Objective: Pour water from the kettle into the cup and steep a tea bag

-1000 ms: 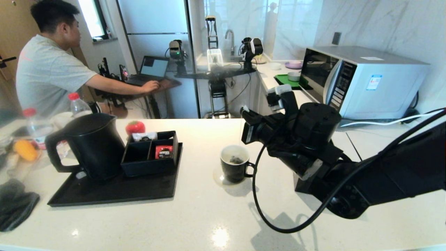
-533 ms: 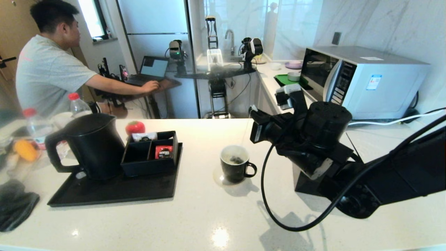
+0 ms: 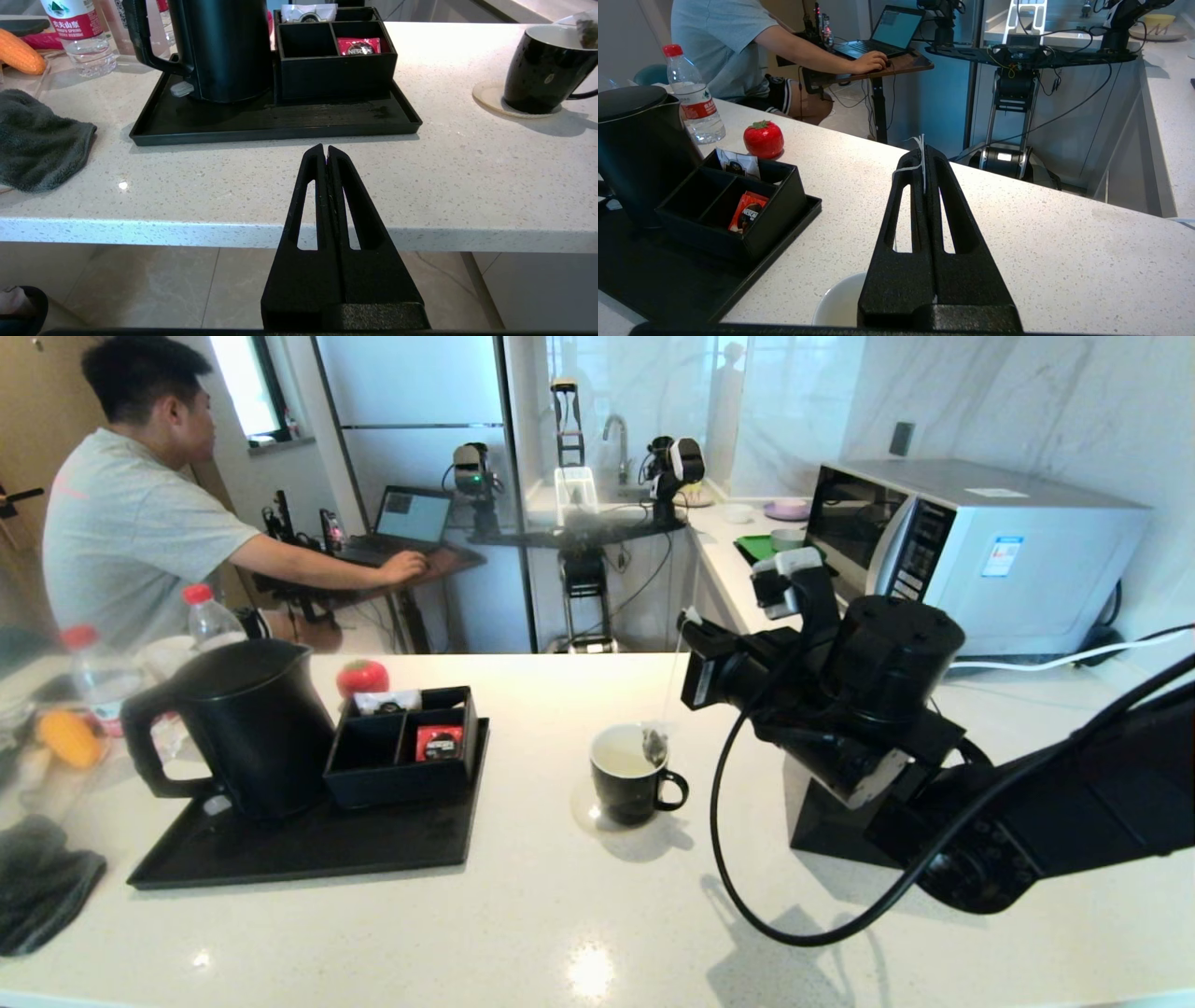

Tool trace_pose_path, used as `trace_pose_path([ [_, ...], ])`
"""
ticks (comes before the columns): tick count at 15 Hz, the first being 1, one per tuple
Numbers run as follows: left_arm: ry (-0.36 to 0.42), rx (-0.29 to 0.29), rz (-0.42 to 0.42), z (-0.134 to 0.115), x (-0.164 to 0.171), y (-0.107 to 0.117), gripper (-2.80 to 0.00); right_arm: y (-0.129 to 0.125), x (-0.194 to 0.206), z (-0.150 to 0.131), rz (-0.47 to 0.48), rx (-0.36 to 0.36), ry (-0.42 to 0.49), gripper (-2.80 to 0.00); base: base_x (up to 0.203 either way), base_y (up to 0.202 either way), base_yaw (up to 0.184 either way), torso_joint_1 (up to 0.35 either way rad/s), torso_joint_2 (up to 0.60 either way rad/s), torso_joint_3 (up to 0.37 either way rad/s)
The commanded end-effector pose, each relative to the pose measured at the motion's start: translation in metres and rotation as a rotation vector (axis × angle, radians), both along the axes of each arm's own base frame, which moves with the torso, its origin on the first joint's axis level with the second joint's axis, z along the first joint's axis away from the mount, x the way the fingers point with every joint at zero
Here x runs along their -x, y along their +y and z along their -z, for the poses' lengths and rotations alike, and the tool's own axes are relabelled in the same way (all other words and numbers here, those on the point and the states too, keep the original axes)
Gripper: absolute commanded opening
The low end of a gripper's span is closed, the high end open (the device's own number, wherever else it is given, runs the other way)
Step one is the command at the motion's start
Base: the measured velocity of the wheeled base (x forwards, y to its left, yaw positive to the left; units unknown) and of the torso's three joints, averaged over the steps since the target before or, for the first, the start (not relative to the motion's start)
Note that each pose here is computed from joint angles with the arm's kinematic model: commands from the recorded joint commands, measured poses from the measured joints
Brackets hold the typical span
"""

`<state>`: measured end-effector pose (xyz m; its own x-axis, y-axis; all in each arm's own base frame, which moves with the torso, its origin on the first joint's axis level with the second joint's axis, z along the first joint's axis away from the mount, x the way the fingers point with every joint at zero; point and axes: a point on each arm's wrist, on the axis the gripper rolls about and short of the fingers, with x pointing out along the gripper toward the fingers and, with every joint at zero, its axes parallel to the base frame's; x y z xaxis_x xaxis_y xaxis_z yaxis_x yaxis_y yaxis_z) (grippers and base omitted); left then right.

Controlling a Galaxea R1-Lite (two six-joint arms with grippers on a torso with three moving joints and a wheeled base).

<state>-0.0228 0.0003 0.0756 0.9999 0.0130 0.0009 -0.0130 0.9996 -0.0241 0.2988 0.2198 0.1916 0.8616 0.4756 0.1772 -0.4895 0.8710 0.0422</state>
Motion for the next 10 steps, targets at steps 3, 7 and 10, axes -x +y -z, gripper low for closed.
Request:
trace_pose_path([
  [3, -0.001, 0.001, -0.001, 0.0, 0.0, 0.0, -2.8, -0.002, -0.0011, -0.0008, 0.006, -0.004, -0.005, -2.8, 0.0, 0.0, 0.0, 0.0, 0.0, 0.0],
  [7, -0.001, 0.001, -0.001, 0.0, 0.0, 0.0, -2.8, -0.0038, -0.0022, -0.0016, 0.012, -0.005, -0.006, -2.8, 0.0, 0.0, 0.0, 0.0, 0.0, 0.0],
  [10, -0.001, 0.001, -0.001, 0.0, 0.0, 0.0, -2.8, -0.0081, -0.0048, -0.0033, 0.027, -0.006, -0.01, -2.8, 0.0, 0.0, 0.0, 0.0, 0.0, 0.0],
])
